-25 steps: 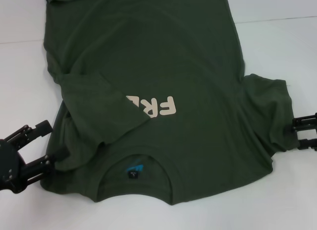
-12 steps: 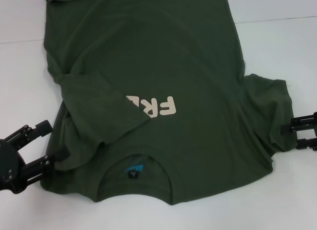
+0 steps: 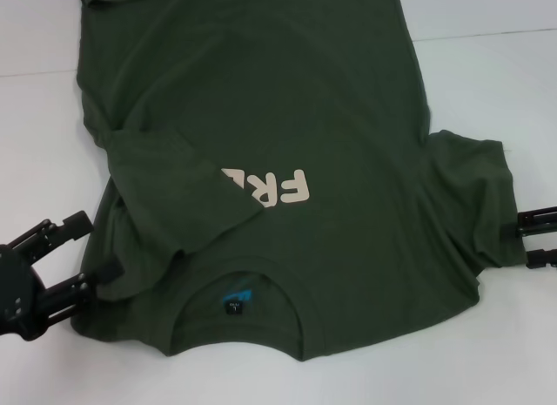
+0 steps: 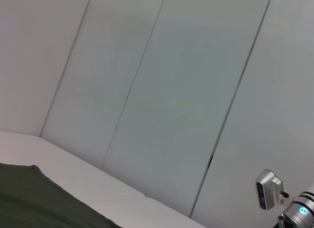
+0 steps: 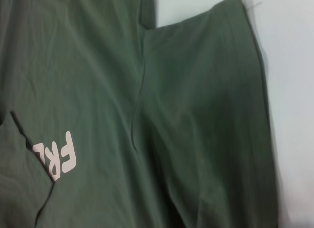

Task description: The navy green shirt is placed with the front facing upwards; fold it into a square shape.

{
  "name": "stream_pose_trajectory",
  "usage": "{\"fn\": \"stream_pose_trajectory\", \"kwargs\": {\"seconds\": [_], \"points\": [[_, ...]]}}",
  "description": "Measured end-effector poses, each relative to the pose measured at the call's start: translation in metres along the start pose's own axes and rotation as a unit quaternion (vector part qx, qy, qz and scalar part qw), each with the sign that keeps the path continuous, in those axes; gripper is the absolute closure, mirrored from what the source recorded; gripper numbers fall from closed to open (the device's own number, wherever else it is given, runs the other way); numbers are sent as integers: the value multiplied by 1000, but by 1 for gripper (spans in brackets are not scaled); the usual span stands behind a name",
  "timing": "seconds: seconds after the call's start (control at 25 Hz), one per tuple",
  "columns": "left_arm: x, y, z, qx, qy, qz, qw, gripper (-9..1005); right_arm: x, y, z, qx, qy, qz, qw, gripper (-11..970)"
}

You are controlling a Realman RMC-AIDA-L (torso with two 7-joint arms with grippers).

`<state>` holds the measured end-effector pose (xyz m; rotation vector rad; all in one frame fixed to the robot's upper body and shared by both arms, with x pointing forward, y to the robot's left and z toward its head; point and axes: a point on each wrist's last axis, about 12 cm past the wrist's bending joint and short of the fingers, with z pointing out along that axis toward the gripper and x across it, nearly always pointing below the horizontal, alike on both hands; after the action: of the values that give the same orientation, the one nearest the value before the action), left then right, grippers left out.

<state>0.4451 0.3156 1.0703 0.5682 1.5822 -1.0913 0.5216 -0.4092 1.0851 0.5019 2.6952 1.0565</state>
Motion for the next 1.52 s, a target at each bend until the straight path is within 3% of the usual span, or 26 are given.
{"fn": "stream_pose_trajectory", "kwargs": {"seconds": [1.52], "points": [[0,1,0,-2,1,0,1000,156,3,0,1,-2,6,3,1000,231]]}}
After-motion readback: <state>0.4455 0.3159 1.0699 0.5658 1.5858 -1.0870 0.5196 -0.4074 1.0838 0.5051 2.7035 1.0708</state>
